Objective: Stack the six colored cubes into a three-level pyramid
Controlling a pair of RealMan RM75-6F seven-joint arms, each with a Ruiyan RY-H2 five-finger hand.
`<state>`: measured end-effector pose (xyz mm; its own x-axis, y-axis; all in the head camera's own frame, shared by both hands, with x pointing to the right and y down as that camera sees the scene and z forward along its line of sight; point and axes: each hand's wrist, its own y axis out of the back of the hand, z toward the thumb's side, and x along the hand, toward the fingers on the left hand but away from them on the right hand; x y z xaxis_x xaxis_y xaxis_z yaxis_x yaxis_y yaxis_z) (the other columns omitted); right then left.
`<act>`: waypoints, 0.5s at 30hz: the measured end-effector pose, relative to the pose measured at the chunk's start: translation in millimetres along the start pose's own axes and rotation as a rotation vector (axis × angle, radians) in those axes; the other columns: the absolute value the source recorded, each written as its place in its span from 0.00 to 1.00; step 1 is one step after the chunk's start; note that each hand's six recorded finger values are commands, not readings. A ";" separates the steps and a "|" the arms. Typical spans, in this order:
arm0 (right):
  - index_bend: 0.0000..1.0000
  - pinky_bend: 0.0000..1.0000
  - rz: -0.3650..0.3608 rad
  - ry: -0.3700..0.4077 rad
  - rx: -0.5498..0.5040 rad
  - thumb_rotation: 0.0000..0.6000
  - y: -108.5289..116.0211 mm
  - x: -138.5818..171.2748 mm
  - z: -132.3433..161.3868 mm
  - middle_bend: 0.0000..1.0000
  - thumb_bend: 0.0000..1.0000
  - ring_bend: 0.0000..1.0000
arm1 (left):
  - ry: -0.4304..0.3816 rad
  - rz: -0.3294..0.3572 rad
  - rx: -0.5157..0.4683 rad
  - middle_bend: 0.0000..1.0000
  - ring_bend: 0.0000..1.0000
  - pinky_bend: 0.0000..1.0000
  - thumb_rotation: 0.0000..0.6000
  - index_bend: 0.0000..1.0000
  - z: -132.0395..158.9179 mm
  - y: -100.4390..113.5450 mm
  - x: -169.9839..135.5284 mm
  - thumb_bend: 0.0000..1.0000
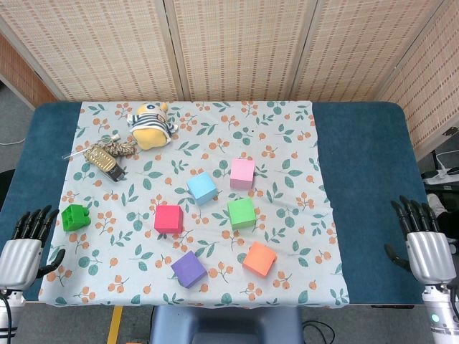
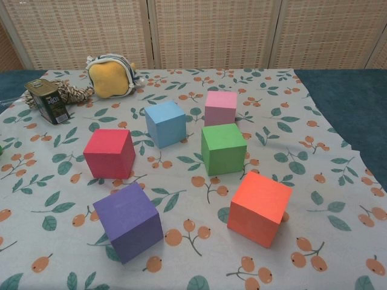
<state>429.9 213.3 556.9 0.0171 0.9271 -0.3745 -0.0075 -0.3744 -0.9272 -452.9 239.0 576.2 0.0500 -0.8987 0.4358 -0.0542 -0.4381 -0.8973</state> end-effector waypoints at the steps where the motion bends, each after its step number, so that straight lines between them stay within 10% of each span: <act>1: 0.00 0.00 -0.001 0.000 -0.003 1.00 0.6 0.4 -0.1 0.00 0.17 0.00 | -0.007 -0.005 -0.012 0.00 0.00 0.05 1.00 0.00 2.0 -1.8 0.5 0.36; 15: 0.00 0.00 -0.026 0.014 -0.031 1.00 9.6 6.9 0.3 0.00 0.17 0.00 | -0.235 -0.197 -0.170 0.00 0.00 0.05 1.00 0.00 74.4 -38.0 45.8 0.35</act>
<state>429.6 216.2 545.4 0.0305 0.9361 -0.3504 0.0246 -0.3511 -0.9360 -374.3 216.1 625.0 0.3031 -0.7760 0.5531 -0.1849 -0.6173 -0.7647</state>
